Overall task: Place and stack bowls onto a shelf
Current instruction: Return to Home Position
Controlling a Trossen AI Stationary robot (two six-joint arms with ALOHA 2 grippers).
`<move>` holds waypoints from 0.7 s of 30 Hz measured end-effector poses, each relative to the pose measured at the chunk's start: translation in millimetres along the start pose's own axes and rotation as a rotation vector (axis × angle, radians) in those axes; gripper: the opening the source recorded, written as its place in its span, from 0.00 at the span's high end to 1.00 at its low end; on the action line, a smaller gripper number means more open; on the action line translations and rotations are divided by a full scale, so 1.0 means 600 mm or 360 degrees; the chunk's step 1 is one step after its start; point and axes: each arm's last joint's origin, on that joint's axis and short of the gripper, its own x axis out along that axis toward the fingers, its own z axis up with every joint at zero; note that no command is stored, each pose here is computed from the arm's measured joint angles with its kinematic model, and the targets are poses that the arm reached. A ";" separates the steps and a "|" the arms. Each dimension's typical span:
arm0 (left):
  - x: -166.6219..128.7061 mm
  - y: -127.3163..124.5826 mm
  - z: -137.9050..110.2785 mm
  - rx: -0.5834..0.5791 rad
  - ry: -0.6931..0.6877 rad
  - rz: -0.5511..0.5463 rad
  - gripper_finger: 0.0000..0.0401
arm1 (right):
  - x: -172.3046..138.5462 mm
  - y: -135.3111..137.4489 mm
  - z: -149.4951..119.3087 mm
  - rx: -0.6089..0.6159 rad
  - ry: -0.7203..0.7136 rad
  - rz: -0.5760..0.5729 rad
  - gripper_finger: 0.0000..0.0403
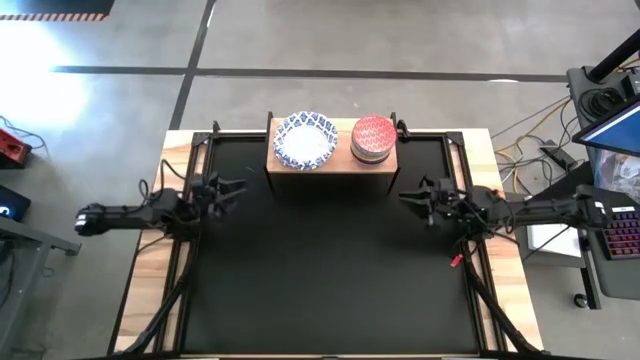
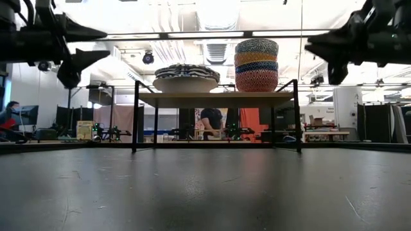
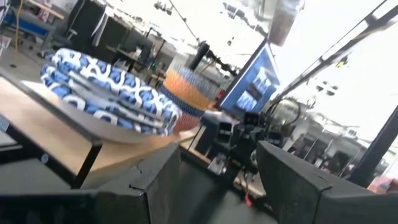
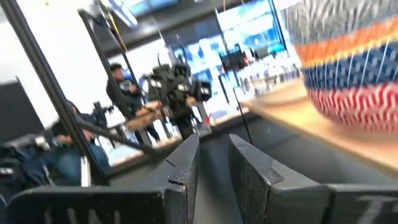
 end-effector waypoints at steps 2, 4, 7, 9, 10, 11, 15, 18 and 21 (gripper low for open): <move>-0.001 -0.001 0.003 -0.0010 -0.0025 -0.0011 0.51 | -0.006 0.003 0.010 0.0005 -0.0084 0.0029 0.82; -0.001 -0.001 0.004 -0.0014 -0.0035 -0.0015 0.51 | -0.011 0.005 0.017 0.0008 -0.0147 0.0051 0.83; -0.001 0.000 0.002 -0.0007 -0.0019 -0.0007 0.51 | -0.019 0.008 0.027 0.0013 -0.0233 0.0081 0.82; -0.001 0.000 0.002 -0.0006 -0.0016 -0.0006 0.51 | -0.024 0.010 0.033 0.0016 -0.0291 0.0099 0.81; -0.001 0.000 0.002 -0.0006 -0.0017 -0.0006 0.51 | -0.026 0.011 0.037 0.0016 -0.0325 0.0108 0.81; -0.001 0.000 0.002 -0.0006 -0.0017 -0.0006 0.51 | -0.029 0.011 0.041 0.0016 -0.0360 0.0118 0.81; -0.001 0.001 0.002 -0.0004 -0.0020 0.0000 0.51 | -0.038 0.009 0.051 0.0000 -0.0459 0.0096 0.80; -0.001 0.002 0.003 -0.0001 -0.0028 0.0013 0.51 | -0.046 0.008 0.059 -0.0017 -0.0548 0.0081 0.80; 0.000 0.004 0.004 0.0005 -0.0040 0.0033 0.51 | -0.049 0.004 0.063 -0.0038 -0.0593 0.0045 0.80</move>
